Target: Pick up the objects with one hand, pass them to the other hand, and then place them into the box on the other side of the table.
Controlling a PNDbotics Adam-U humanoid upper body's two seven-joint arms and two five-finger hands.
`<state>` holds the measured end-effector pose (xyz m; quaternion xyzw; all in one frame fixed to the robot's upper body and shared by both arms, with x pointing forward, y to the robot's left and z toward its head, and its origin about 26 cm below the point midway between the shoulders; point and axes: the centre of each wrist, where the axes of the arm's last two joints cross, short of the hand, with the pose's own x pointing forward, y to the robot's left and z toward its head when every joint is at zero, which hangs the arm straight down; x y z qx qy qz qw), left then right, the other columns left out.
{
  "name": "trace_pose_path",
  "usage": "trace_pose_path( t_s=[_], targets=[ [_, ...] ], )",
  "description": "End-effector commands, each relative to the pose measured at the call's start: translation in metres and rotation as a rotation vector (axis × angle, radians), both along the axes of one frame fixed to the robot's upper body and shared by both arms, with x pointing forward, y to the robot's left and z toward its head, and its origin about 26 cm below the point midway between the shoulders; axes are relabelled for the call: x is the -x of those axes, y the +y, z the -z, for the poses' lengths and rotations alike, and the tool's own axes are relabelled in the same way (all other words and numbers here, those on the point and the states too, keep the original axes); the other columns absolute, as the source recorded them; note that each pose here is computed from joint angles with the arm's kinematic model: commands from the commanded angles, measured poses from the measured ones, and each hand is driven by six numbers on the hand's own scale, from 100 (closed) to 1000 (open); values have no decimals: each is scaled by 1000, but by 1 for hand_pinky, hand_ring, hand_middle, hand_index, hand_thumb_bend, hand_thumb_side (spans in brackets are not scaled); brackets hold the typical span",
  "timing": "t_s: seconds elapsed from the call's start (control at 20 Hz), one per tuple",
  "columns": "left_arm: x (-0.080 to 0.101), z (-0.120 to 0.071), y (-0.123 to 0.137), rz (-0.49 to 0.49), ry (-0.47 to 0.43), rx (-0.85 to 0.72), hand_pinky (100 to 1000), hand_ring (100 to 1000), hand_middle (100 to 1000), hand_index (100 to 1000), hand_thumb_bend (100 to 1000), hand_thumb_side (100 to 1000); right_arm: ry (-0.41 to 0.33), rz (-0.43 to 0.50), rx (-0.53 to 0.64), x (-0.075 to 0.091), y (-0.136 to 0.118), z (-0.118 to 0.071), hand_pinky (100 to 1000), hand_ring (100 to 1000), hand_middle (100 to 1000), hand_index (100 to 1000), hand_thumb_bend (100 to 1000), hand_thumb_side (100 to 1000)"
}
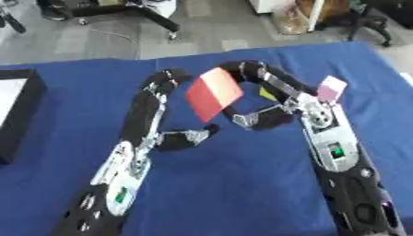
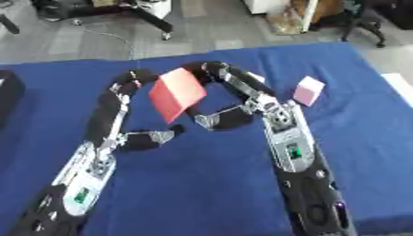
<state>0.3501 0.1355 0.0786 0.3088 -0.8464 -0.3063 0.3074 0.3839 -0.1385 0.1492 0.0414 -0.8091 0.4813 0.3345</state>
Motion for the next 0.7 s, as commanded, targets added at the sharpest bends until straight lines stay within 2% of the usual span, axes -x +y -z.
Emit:
trace_pose_path(
  t_s=[0.05, 0.4, 0.7],
  targets=[
    [-2, -8, -3, 19, -31, 12, 900, 716, 753, 802, 723, 417, -35, -1, 1, 0, 3, -10, 767, 755, 731, 305, 100, 100],
    [-3, -8, -8, 37, -34, 19, 898, 710, 748, 792, 721, 414, -34, -16, 12, 0, 5, -8, 770, 754, 729, 302, 100, 100],
    [-3, -6, -11, 38, -34, 33, 893, 700, 742, 783, 679, 410, -38, -17, 27, 1, 4, -6, 771, 751, 727, 299, 100, 100]
  ],
)
